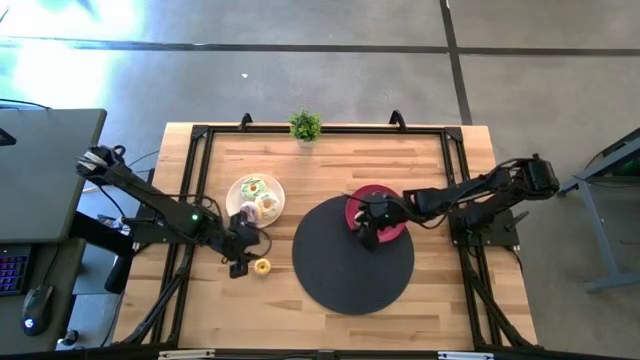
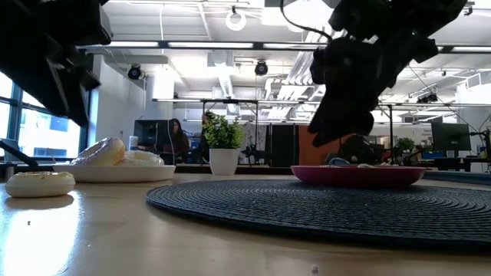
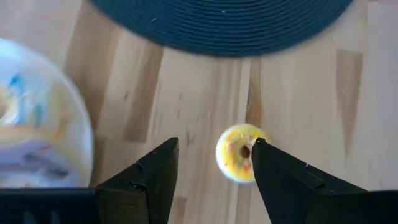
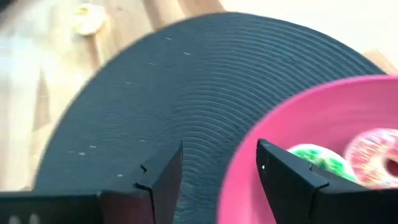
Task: Pick & Place donuts
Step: Put the small yellow donut onto the red plate, then return to home position
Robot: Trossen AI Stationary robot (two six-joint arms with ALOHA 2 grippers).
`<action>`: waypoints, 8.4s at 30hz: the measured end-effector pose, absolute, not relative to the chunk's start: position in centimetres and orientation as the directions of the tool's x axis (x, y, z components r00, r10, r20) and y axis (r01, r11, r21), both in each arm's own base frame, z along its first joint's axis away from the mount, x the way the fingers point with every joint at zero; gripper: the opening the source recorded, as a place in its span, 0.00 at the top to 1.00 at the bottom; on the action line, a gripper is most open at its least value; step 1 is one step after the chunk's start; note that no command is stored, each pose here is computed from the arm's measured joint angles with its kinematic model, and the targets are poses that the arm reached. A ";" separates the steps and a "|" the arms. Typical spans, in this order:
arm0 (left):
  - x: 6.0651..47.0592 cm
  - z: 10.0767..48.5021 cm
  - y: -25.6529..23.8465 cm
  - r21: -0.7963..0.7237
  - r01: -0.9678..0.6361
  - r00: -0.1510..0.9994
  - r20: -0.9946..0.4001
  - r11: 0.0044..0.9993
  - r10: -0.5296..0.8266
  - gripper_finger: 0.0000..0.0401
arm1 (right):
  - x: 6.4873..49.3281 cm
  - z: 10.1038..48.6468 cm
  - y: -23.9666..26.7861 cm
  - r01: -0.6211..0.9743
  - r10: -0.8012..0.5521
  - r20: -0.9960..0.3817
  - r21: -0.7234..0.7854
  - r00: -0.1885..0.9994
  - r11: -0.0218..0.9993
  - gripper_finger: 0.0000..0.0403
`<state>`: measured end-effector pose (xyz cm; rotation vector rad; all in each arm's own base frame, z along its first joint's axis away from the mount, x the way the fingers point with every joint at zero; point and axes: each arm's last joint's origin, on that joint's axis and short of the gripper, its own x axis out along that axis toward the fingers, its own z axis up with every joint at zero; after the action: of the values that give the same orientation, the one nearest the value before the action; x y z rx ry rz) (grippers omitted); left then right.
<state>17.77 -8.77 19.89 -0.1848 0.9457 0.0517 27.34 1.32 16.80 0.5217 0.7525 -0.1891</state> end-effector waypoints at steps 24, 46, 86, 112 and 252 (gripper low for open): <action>21.6 13.5 -11.0 -0.093 -0.089 0.459 -0.888 0.992 -0.042 0.91 | 27.3 16.9 2.3 0.342 -0.014 -0.683 0.348 0.730 0.873 0.52; 29.5 22.6 -8.2 -0.256 -0.135 0.845 -0.534 0.957 -0.023 0.98 | 28.1 19.8 8.3 -0.337 0.163 -0.384 -0.446 0.909 0.829 0.52; 32.9 23.9 -5.7 -0.374 0.074 0.950 -0.255 0.924 -0.179 0.99 | 28.2 20.8 9.4 -0.327 0.187 -0.277 -0.650 0.942 0.685 0.56; 33.0 24.3 -5.9 -0.490 0.120 0.944 -0.212 0.863 -0.252 0.99 | 28.4 21.9 9.4 -0.243 0.174 -0.169 -0.666 0.970 0.705 0.64; 5.8 24.3 -0.3 -0.155 -0.065 0.995 -0.082 0.986 0.052 0.64 | 14.1 26.6 6.1 0.054 -0.048 -0.281 0.013 0.959 0.998 0.51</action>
<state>5.79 -0.35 24.27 -0.1582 0.0779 0.0587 14.09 6.09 26.65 0.0207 0.2845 -0.0514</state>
